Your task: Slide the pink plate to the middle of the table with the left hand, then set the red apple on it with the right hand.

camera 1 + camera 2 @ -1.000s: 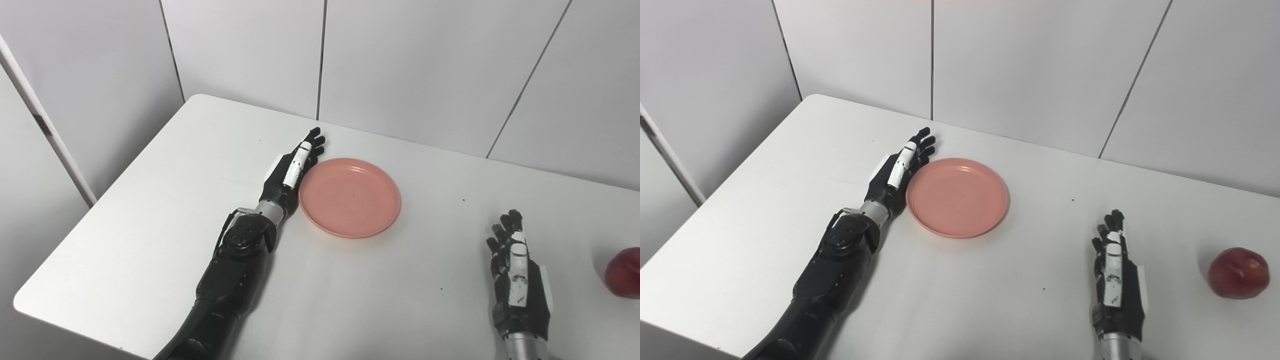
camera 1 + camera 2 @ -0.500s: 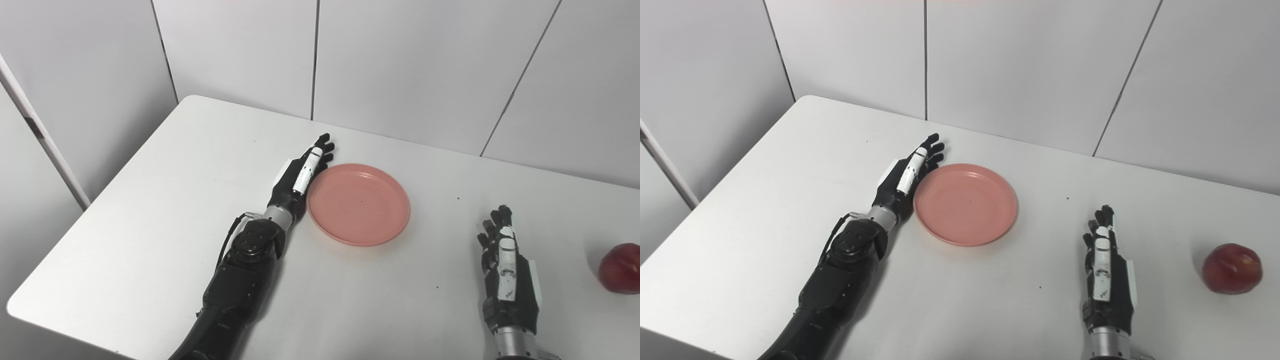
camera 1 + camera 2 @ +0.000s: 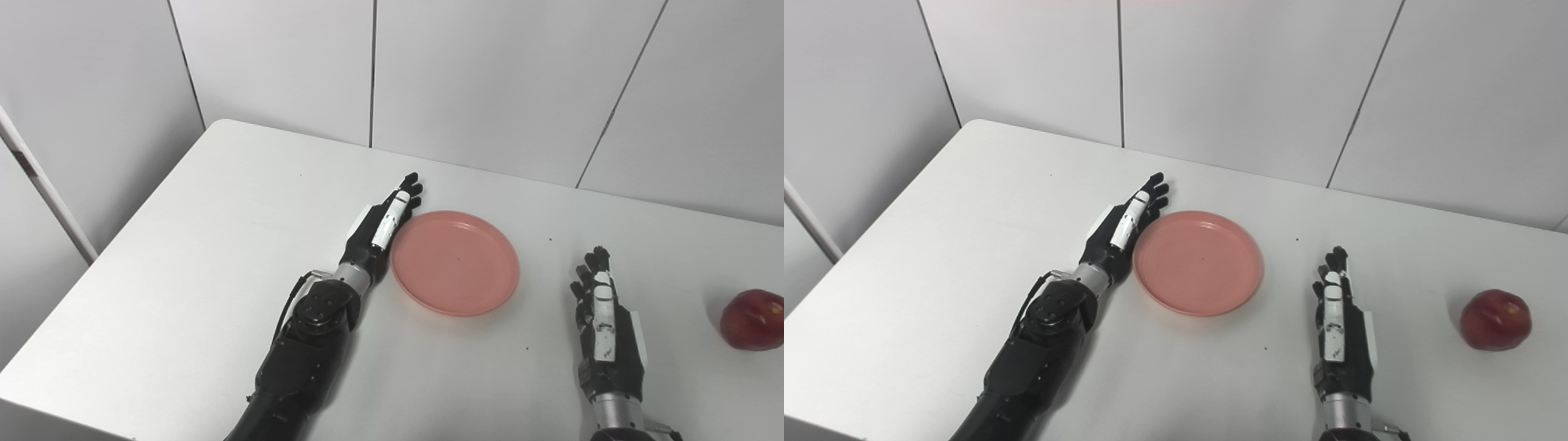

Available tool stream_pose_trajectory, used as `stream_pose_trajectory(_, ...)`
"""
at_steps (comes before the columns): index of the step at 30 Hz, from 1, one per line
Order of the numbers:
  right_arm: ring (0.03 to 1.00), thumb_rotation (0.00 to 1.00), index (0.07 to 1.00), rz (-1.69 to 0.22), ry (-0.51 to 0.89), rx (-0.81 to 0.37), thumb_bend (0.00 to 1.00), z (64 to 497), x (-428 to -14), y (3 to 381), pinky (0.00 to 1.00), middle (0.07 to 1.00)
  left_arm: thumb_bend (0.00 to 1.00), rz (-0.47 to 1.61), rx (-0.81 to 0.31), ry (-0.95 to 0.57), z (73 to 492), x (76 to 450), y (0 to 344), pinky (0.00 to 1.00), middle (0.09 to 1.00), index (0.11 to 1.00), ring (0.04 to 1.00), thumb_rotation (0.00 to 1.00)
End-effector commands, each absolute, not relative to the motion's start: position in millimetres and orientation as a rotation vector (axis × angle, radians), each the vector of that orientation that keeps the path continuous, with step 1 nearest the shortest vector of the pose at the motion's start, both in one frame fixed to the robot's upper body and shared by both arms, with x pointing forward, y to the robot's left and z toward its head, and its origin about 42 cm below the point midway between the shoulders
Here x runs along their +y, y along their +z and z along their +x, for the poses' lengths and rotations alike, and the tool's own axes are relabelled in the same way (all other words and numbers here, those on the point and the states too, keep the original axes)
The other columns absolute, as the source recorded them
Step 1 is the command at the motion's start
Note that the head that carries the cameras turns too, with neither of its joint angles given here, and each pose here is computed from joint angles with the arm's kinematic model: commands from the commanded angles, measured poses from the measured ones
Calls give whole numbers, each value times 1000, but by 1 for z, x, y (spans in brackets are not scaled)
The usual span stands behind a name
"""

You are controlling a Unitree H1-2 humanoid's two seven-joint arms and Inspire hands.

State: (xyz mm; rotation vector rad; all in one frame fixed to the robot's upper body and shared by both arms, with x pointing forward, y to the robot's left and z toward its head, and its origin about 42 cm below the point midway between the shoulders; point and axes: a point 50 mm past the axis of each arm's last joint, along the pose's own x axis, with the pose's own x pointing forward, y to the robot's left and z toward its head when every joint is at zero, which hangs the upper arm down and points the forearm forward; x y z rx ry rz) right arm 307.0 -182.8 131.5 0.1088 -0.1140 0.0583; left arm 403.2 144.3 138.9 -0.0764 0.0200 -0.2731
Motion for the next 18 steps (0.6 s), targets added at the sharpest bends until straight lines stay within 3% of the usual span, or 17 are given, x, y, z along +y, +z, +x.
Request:
stream_pose_trajectory(1,1000,1000,1000,123,63,-193,249,314,-176,151,1000,1000,377,-85,46,-380,396,114,139,960,963,954,954,1000)
stream_pose_trajectory(18,1000,1000,1000,122,55,-180,250,314,-167,157,1000,1000,436,-94,63,-423,375,94,132,948,962,955,953,1000)
